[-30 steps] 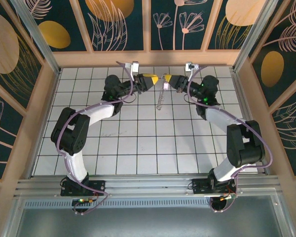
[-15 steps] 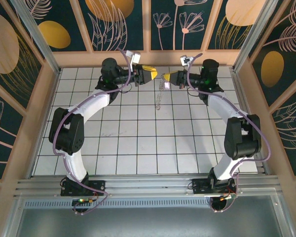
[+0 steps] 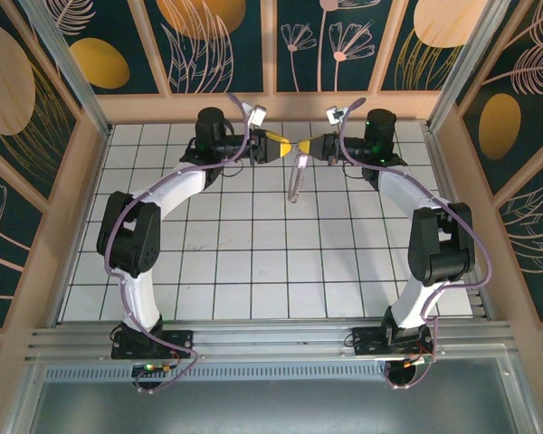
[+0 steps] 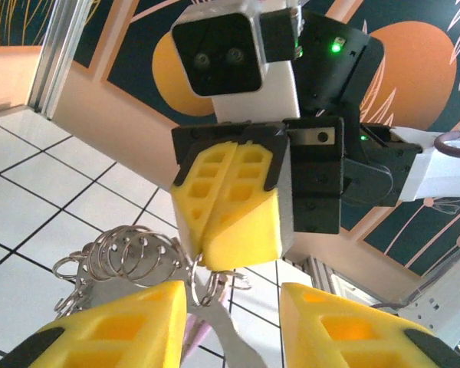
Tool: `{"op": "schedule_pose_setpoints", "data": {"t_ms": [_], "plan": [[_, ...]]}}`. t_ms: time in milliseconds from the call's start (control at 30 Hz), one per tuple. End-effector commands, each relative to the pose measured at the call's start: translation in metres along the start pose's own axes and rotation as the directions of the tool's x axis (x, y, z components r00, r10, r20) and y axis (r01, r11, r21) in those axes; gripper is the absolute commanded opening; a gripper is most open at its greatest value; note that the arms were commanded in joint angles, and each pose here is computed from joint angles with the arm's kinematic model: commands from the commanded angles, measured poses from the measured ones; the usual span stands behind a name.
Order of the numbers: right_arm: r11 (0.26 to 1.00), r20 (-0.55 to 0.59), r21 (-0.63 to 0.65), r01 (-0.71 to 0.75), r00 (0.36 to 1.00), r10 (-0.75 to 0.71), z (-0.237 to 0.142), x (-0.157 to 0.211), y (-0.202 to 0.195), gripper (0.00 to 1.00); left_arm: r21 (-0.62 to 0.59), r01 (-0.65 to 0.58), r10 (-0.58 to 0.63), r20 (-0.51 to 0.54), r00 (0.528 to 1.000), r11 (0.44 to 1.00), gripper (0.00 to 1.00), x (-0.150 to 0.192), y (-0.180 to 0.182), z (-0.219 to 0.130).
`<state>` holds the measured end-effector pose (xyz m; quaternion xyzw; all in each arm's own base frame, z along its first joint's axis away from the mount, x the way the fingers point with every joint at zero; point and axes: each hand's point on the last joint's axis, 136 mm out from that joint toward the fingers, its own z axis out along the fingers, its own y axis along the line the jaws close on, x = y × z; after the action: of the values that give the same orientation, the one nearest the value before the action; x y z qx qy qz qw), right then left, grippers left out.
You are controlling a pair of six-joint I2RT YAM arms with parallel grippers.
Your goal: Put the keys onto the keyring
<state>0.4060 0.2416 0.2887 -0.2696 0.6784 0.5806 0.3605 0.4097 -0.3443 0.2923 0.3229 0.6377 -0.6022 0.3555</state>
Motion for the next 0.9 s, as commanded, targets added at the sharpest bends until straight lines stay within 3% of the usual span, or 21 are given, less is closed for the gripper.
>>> {"op": "schedule_pose_setpoints", "data": {"t_ms": [0, 600, 867], "plan": [[0.998, 0.012, -0.037, 0.055, 0.998, -0.055, -0.002, -0.006, 0.009, 0.0, 0.029, -0.022, 0.022, -0.003, 1.0, 0.999, 0.37, -0.003, -0.001, 0.001], [0.998, 0.0, -0.052, 0.042, 0.999, -0.042, 0.008, 0.0, 0.006, 0.0, 0.072, -0.001, 0.0, 0.012, 1.0, 0.997, 0.35, 0.0, -0.002, 0.014], [0.998, 0.0, -0.051, 0.04, 0.999, -0.04, 0.01, 0.001, 0.005, 0.0, 0.084, -0.004, 0.003, 0.008, 1.0, 0.996, 0.3, 0.001, -0.005, 0.019]]}}
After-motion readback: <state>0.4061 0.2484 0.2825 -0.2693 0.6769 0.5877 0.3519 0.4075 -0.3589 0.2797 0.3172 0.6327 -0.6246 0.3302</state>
